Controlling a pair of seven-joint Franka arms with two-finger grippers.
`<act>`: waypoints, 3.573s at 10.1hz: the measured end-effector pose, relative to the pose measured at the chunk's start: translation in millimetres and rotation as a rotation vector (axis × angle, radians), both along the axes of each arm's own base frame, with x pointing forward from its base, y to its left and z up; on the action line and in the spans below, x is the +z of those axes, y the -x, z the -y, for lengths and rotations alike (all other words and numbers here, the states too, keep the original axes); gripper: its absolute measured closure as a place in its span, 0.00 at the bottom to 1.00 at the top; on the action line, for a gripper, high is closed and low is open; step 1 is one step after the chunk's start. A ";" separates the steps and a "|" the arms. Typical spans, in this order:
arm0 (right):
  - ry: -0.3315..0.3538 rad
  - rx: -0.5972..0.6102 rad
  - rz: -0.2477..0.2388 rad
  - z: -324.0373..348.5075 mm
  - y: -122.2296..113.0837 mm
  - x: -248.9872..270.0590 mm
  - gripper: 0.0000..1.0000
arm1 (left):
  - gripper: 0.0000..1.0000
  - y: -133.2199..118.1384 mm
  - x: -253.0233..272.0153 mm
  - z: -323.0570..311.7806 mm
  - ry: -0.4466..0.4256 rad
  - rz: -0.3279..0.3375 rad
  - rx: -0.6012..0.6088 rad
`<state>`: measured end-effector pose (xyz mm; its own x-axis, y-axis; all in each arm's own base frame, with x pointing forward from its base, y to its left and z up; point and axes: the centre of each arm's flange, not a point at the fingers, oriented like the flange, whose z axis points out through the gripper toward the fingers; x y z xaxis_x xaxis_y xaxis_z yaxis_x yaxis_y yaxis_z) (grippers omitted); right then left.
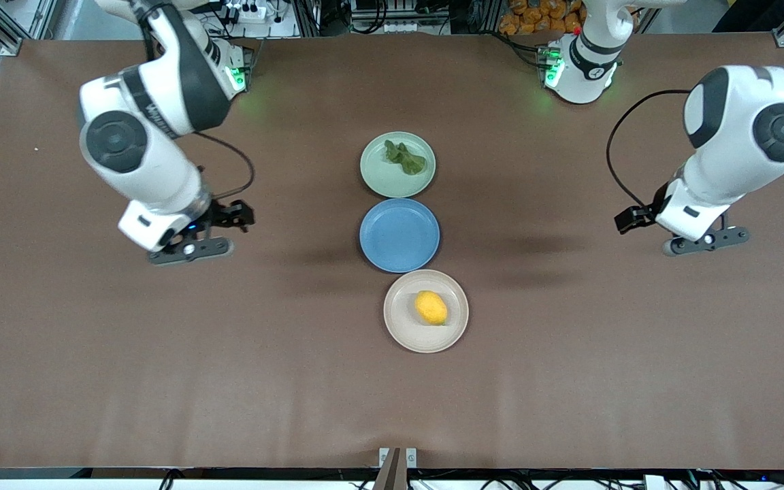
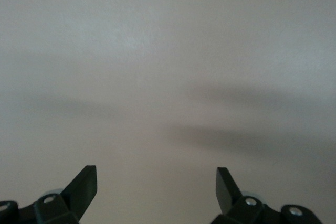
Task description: Place lemon and lettuce in plates
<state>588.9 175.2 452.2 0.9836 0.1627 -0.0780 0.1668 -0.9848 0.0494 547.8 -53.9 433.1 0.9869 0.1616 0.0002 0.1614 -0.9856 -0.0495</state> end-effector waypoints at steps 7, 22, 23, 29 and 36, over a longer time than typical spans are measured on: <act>-0.003 -0.162 0.092 119.0 -34.7 43.8 0.00 | 0.00 -19.2 111.1 10.3 0.005 0.083 -0.034; 0.007 -0.222 0.192 148.3 5.8 169.4 0.00 | 0.00 -12.4 218.4 15.7 0.043 0.108 -0.231; 0.007 -0.222 0.188 148.3 6.4 169.8 0.00 | 0.00 -10.9 221.4 16.0 0.042 0.111 -0.232; 0.010 -0.196 0.166 149.8 9.1 171.6 0.00 | 0.00 -10.2 223.9 14.3 0.042 0.115 -0.229; 0.010 -0.184 0.164 151.9 9.1 171.4 0.00 | 0.00 -8.2 221.7 13.3 0.042 0.094 -0.227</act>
